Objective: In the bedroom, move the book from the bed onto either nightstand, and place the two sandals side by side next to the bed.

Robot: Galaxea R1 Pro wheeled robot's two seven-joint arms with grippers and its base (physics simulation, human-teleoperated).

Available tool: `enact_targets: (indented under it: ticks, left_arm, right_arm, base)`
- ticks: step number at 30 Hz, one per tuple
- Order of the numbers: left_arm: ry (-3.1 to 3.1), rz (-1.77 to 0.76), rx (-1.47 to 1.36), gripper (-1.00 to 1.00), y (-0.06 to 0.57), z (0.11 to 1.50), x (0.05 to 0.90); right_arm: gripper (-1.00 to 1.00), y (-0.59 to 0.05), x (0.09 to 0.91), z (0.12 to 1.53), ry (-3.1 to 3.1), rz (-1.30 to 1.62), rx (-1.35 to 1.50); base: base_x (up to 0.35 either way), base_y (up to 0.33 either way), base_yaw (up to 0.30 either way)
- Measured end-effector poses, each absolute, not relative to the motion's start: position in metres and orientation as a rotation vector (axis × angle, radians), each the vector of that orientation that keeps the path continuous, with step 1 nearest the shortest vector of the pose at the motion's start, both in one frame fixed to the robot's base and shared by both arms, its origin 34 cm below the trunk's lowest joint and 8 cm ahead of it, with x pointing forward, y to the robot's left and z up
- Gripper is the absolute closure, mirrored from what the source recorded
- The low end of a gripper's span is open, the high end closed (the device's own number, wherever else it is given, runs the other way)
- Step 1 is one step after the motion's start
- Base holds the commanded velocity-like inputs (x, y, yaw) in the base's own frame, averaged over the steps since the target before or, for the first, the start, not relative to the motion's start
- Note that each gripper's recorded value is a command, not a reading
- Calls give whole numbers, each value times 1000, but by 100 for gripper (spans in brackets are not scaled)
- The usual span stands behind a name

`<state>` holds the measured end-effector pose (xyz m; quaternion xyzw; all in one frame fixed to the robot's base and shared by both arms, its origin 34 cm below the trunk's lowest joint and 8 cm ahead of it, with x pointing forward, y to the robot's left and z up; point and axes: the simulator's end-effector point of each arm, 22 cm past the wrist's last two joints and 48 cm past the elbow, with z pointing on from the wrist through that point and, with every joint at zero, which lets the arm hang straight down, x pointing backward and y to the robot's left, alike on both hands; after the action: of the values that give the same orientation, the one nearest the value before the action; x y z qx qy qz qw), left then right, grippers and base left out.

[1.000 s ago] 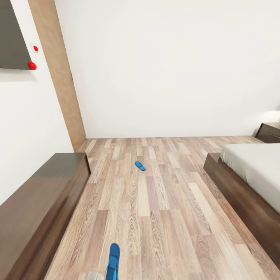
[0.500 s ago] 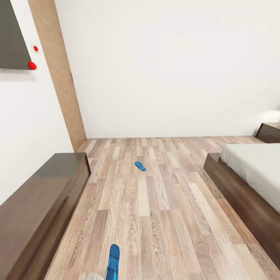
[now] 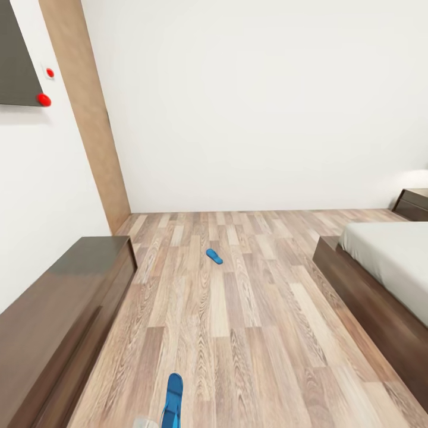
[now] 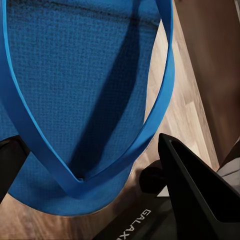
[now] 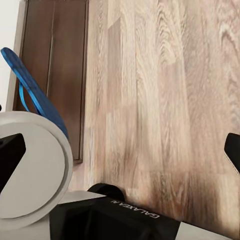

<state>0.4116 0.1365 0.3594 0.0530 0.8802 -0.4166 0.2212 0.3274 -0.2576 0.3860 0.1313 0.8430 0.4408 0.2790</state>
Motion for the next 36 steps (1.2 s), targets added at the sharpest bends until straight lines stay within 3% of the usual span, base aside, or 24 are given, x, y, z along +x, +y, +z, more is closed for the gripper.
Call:
enact_targets:
  ticks: [14, 30, 36]
  left_arm:
    - [2436, -1149, 148, 100, 137, 359, 411]
    - [2435, -1149, 147, 100, 137, 358, 411]
    - [2435, -1149, 148, 100, 137, 359, 411]
  right_arm:
    - [-100, -258, 327, 386, 2262, 1181, 353]
    - [-100, -257, 327, 386, 2262, 1182, 354]
    - [-100, -257, 327, 386, 2262, 1182, 353]
  base:
    - [260, 0, 3]
    - [27, 0, 137]
    - [264, 0, 9]
